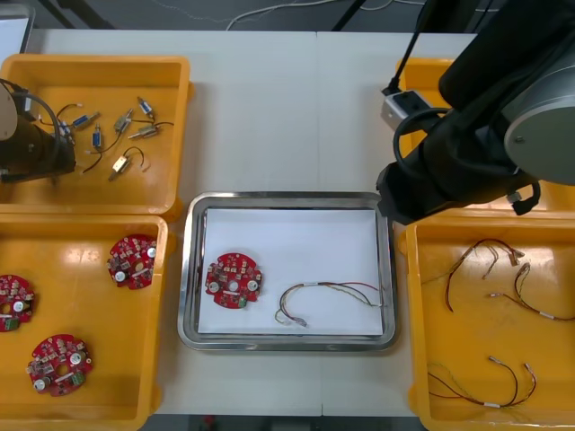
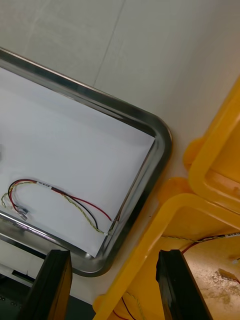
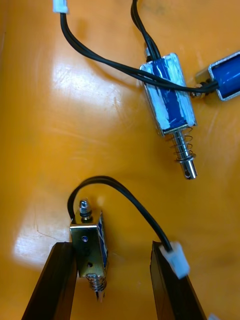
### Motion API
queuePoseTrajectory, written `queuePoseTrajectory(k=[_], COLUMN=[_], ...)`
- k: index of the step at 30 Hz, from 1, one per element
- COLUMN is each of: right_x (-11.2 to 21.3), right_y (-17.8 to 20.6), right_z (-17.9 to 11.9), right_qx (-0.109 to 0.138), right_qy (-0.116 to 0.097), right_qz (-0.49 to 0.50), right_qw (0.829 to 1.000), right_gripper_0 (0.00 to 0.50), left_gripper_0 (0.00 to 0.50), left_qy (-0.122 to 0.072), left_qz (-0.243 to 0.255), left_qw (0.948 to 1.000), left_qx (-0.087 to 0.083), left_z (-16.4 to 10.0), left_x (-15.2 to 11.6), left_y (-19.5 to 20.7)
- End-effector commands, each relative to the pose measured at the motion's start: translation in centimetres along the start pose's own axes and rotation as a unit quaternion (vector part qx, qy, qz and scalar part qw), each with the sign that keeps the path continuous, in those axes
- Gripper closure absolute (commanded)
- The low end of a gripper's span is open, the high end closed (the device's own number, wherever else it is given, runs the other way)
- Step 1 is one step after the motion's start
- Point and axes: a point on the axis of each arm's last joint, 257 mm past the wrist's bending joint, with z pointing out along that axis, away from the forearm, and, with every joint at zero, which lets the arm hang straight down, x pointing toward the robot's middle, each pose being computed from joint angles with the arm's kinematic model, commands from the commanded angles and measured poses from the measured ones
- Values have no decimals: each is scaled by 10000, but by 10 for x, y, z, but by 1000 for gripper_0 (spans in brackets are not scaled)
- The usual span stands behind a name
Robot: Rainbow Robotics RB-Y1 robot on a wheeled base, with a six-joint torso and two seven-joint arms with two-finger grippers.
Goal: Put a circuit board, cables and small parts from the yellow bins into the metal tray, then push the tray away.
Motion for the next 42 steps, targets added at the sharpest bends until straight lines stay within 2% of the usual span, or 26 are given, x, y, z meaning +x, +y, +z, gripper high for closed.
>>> queuePoseTrajectory(k=[1, 5, 8, 22, 30, 33, 35, 37, 39, 41, 42], right_x=[0, 2, 6, 21, 26, 25, 23, 16, 11, 7, 6], right_y=[-31, -48, -68, -156, -187, -193, -195, -196, -197, -204, -205], right_z=[-19, -24, -28, -25, -24, -24, -23, -22, -21, -19, -19], right_qx=[98, 152, 296, 1019, 1206, 1296, 1297, 1246, 1223, 1252, 1251], right_qy=[-231, -273, -275, 59, 188, 167, 111, 13, -51, -97, -104], right_qz=[640, 908, 1168, 2133, 2450, 2447, 2425, 2374, 2236, 2016, 1963], right_qw=[9976, 9954, 9923, 9716, 9618, 9608, 9614, 9634, 9670, 9714, 9725], right_gripper_0=[0, 0, 0, 0, 0, 0, 0, 0, 0, 0, 0], left_gripper_0=[72, 71, 72, 83, 109, 111, 130, 180, 267, 452, 495], left_qy=[-116, -70, -62, -3, 42, 25, 39, 56, 55, 56, 57], left_qz=[591, 533, 514, 364, 378, 420, 422, 398, 408, 406, 411], left_qw=[9982, 9985, 9986, 9993, 9993, 9991, 9991, 9992, 9992, 9992, 9991], left_qx=[17, 44, 60, 106, 48, 10, 13, 24, 17, 24, 32], left_z=[-18, -18, -19, -24, -20, -18, -17, -16, -16, -16, -16], left_x=[-23, -25, -27, -35, -36, -36, -36, -36, -36, -36, -36], left_y=[-4, -3, -2, 7, 10, 10, 10, 10, 10, 10, 9])
